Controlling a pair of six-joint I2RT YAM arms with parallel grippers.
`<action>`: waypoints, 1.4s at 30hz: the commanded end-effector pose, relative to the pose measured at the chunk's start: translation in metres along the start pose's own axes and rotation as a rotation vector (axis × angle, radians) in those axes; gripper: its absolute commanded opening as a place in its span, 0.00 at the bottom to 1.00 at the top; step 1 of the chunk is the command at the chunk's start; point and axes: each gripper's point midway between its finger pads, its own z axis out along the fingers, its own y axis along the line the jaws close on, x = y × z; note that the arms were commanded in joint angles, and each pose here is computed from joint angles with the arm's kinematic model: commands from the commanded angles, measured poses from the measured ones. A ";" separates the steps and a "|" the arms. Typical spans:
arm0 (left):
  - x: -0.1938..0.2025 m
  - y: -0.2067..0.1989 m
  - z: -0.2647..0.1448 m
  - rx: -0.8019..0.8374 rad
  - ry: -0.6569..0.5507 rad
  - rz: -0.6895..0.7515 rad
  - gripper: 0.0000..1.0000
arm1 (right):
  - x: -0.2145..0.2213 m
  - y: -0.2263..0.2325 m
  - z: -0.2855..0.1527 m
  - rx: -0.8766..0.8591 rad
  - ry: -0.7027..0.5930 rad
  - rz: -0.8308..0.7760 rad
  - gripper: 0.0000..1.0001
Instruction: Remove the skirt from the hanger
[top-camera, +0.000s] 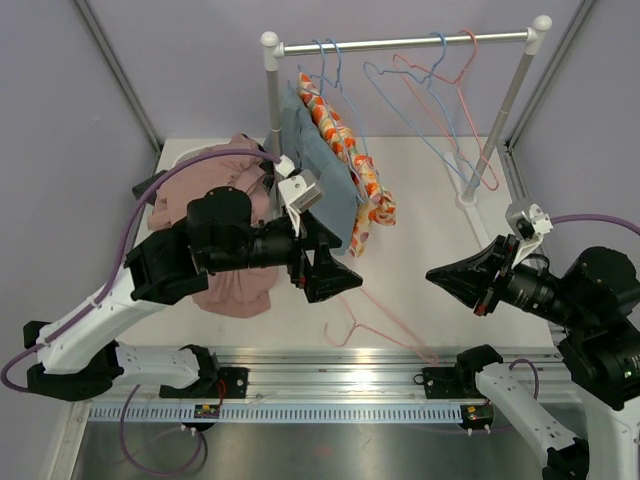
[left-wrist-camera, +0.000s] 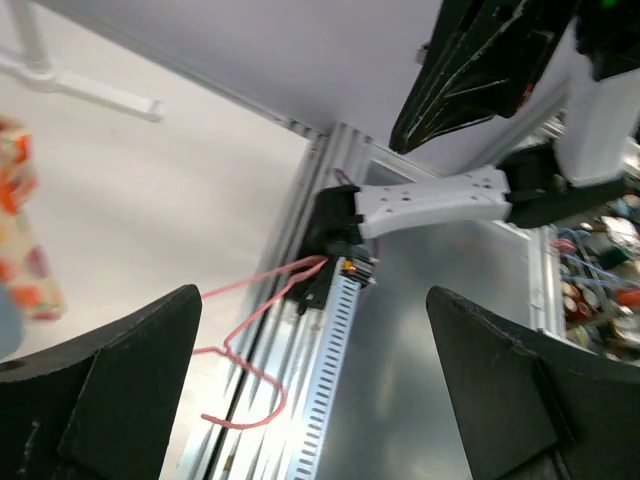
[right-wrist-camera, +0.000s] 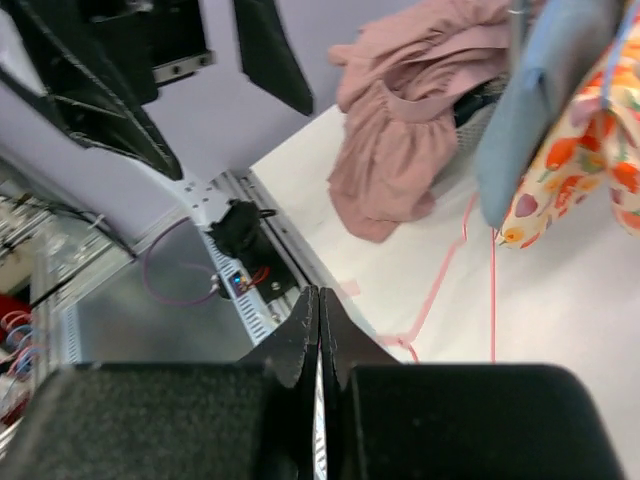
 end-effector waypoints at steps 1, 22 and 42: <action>-0.006 0.032 -0.021 -0.201 -0.044 0.029 0.99 | -0.012 -0.028 -0.002 0.159 -0.062 -0.046 0.00; 0.258 0.168 0.020 -0.676 0.321 -0.392 0.99 | 0.090 -0.132 0.071 0.406 0.264 0.286 0.92; 0.337 0.262 0.065 -1.157 0.587 -0.475 0.69 | 0.097 -0.120 0.042 0.422 0.250 0.241 0.91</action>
